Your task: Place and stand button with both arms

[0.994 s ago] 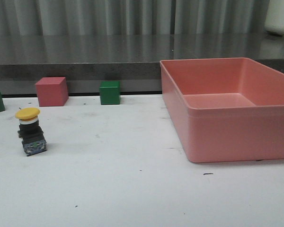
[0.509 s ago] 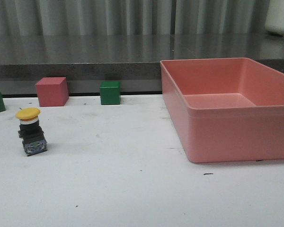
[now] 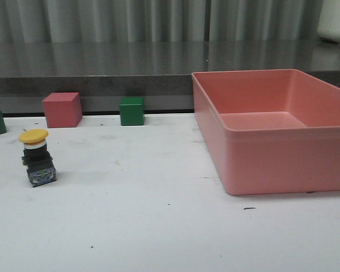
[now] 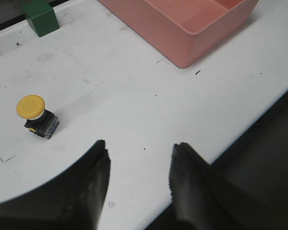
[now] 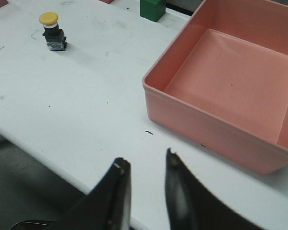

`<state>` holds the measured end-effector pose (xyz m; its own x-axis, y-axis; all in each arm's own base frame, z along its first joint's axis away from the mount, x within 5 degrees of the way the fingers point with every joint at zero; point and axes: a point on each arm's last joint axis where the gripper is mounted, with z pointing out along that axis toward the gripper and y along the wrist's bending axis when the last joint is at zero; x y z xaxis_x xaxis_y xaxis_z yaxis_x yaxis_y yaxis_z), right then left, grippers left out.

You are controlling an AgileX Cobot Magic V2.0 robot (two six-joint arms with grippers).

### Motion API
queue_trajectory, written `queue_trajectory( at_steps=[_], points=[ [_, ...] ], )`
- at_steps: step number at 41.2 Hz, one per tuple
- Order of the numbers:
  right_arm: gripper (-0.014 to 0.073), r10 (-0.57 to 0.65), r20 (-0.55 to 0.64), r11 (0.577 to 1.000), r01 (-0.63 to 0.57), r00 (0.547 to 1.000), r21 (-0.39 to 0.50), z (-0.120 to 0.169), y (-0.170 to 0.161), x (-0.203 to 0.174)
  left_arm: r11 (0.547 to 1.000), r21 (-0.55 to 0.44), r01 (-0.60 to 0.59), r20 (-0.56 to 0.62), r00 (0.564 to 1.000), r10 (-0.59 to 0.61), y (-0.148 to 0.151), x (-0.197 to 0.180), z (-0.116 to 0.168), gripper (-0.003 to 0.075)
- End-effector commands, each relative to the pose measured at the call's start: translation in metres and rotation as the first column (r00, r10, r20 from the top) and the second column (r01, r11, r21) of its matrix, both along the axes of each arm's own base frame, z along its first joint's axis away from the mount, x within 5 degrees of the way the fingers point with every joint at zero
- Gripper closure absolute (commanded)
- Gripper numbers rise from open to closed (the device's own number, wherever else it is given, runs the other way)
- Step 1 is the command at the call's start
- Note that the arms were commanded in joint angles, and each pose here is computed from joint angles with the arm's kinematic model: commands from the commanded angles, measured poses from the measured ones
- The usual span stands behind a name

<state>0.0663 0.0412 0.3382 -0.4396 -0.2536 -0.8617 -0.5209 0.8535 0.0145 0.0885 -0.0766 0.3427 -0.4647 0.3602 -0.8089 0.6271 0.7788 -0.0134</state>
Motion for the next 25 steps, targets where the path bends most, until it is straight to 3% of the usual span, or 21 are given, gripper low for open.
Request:
queue_trajectory(
  at_steps=[1,3,12,25],
  points=[
    [0.0598,-0.006,0.079,0.999,0.004,0.997,0.033,0.0124,0.0002,0.0024,0.997,-0.077,0.017,0.075,0.997,-0.011,-0.0028,0.0005,0.0166,0.0568],
    [0.0663,-0.006,0.079,0.999,0.004,0.997,0.033,0.0124,0.0002,0.0024,0.997,-0.077,0.017,0.075,0.997,-0.011,-0.0028,0.0005,0.0166,0.0603],
    [0.0662,-0.007,0.079,0.999,0.004,0.997,0.032,0.0124,0.0002,0.0024,0.997,-0.077,0.017,0.075,0.997,-0.011,-0.0028,0.0005,0.0166,0.0731],
    [0.0662,-0.007,0.079,0.999,0.004,0.997,0.032,0.0124,0.0002,0.0024,0.997,-0.077,0.017,0.075,0.997,-0.011,-0.0028,0.0005,0.0166,0.074]
  ],
)
